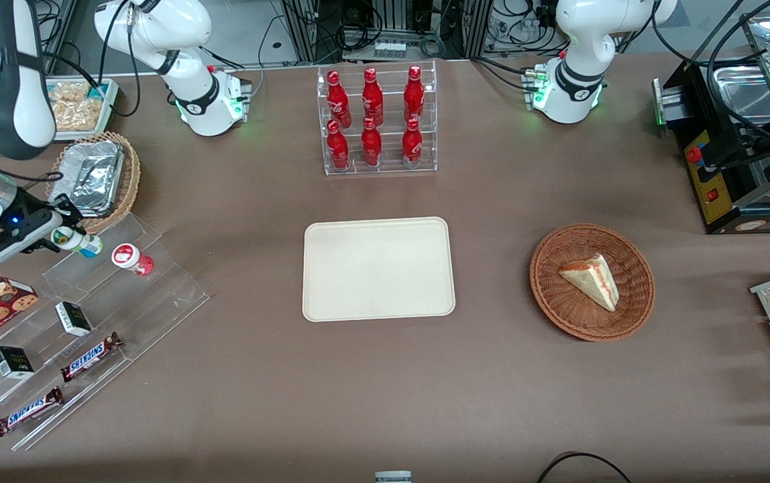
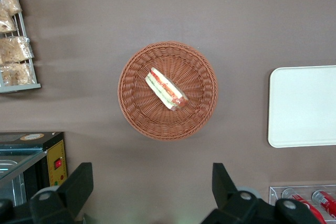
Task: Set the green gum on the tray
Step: 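Carry the held gum tub over the cream tray with the right gripper, then lower the gum tub onto the tray and open the right gripper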
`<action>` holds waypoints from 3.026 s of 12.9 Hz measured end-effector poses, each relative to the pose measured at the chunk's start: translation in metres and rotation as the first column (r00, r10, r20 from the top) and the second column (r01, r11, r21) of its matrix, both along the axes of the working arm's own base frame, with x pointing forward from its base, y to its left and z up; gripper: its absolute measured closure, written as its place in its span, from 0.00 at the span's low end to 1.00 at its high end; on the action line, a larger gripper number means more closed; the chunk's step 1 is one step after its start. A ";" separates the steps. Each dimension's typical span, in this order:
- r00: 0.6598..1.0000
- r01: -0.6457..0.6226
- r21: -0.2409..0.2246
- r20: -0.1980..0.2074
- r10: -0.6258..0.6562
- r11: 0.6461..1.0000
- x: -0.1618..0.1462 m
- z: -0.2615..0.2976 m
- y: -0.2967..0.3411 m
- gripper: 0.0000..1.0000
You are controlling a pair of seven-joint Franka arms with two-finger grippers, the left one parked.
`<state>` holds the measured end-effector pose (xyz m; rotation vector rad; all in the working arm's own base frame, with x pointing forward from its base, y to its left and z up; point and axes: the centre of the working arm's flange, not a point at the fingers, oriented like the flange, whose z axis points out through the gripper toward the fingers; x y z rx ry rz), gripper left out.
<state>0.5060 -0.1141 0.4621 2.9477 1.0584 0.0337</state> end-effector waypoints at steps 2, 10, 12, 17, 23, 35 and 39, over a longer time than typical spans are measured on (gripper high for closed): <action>1.000 0.009 0.005 -0.014 -0.009 1.000 0.008 0.032 0.039 0.42; 0.972 0.217 0.028 -0.094 -0.214 0.976 0.003 0.053 0.242 0.42; 0.951 0.293 0.027 -0.114 -0.288 0.956 0.003 0.046 0.295 0.42; 0.888 0.456 0.022 -0.081 -0.453 0.890 0.012 0.007 0.438 0.42; 0.780 0.626 0.050 -0.032 -0.625 0.778 0.006 -0.108 0.538 0.42; 0.704 0.710 0.038 0.000 -0.711 0.703 -0.020 -0.208 0.588 0.42; 0.684 0.728 0.051 0.006 -0.729 0.684 -0.018 -0.215 0.591 0.36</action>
